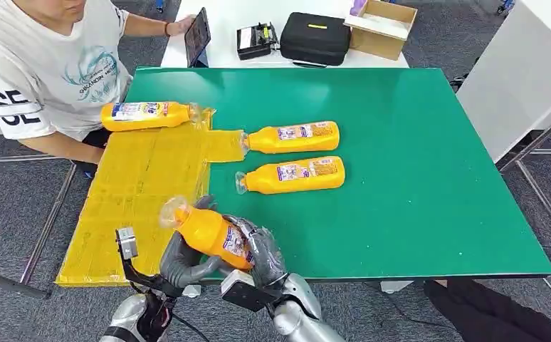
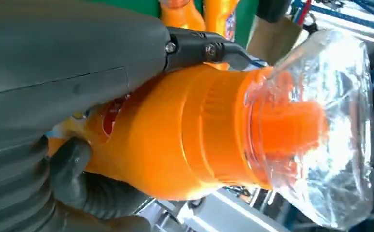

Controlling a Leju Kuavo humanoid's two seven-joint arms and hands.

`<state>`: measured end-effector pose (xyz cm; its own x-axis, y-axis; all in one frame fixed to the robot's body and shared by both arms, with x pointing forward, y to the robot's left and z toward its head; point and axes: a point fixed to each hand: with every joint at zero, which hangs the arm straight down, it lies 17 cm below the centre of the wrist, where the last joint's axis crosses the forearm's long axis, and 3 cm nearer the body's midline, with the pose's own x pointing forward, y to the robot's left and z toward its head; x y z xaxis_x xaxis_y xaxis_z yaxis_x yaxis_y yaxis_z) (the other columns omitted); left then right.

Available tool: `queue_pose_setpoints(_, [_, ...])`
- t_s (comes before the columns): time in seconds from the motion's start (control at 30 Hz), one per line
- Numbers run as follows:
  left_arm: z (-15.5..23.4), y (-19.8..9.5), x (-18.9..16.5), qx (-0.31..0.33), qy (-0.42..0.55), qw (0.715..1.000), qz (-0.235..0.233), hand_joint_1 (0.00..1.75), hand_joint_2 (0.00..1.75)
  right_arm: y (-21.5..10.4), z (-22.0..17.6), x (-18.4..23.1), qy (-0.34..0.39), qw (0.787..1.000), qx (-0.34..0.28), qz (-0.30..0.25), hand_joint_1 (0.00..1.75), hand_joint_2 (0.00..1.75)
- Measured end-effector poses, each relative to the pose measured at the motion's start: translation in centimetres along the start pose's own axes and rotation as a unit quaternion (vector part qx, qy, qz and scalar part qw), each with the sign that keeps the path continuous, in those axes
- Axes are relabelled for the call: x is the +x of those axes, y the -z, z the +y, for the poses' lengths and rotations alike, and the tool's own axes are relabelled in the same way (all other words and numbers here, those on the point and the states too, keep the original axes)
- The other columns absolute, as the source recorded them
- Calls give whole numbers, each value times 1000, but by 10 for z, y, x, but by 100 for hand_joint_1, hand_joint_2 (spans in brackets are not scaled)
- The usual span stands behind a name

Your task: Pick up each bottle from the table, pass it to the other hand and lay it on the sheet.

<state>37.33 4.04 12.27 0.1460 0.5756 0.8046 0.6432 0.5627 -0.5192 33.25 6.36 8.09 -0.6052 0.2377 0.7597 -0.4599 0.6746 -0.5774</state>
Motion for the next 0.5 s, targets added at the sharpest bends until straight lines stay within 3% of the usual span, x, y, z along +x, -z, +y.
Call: queue_pose_setpoints(0.5, [12, -4, -2, 17, 6, 1000, 5, 0, 175, 7, 21, -1, -15, 999, 46, -3, 175, 175])
